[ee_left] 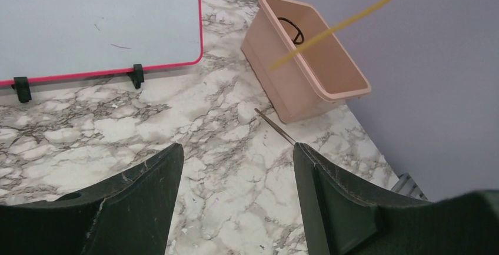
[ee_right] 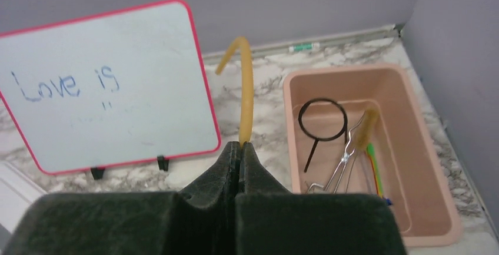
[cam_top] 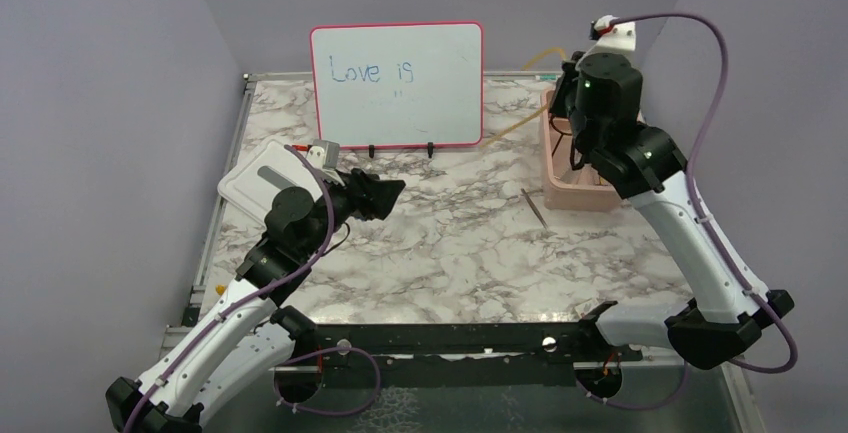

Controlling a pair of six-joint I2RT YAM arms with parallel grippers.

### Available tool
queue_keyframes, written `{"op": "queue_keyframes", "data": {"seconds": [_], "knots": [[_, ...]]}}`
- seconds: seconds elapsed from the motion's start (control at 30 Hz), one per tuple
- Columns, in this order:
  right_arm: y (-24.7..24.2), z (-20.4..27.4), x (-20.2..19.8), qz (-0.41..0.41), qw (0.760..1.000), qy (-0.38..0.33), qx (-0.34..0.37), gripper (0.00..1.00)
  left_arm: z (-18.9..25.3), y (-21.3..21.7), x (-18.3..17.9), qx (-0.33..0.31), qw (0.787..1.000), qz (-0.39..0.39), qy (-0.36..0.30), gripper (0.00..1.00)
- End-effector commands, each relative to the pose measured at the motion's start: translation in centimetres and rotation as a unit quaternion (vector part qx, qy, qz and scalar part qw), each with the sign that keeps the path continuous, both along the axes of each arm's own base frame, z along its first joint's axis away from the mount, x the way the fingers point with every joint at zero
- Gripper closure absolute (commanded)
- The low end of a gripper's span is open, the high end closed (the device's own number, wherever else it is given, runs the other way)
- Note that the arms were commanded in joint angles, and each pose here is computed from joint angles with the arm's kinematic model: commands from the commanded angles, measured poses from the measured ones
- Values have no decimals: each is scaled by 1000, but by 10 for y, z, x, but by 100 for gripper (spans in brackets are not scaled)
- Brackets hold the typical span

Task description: Organize the chemistry lab equipment

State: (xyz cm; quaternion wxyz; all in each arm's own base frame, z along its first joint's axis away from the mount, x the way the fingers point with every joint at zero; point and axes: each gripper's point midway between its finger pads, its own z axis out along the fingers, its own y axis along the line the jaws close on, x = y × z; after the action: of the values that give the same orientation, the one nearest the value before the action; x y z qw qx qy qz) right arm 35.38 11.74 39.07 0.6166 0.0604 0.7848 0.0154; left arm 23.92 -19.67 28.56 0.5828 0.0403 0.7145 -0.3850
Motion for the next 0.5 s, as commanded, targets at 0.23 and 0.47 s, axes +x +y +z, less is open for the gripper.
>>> {"op": "queue_keyframes", "data": {"seconds": [0.23, 0.47], "knots": [[-68, 109, -16, -123, 983, -106, -83, 99, 17, -3, -14, -19, 999, -27, -2, 29], [-88, 120, -18, -168, 971, -108, -128, 99, 48, 4, -22, -23, 998, -28, -49, 29]]}}
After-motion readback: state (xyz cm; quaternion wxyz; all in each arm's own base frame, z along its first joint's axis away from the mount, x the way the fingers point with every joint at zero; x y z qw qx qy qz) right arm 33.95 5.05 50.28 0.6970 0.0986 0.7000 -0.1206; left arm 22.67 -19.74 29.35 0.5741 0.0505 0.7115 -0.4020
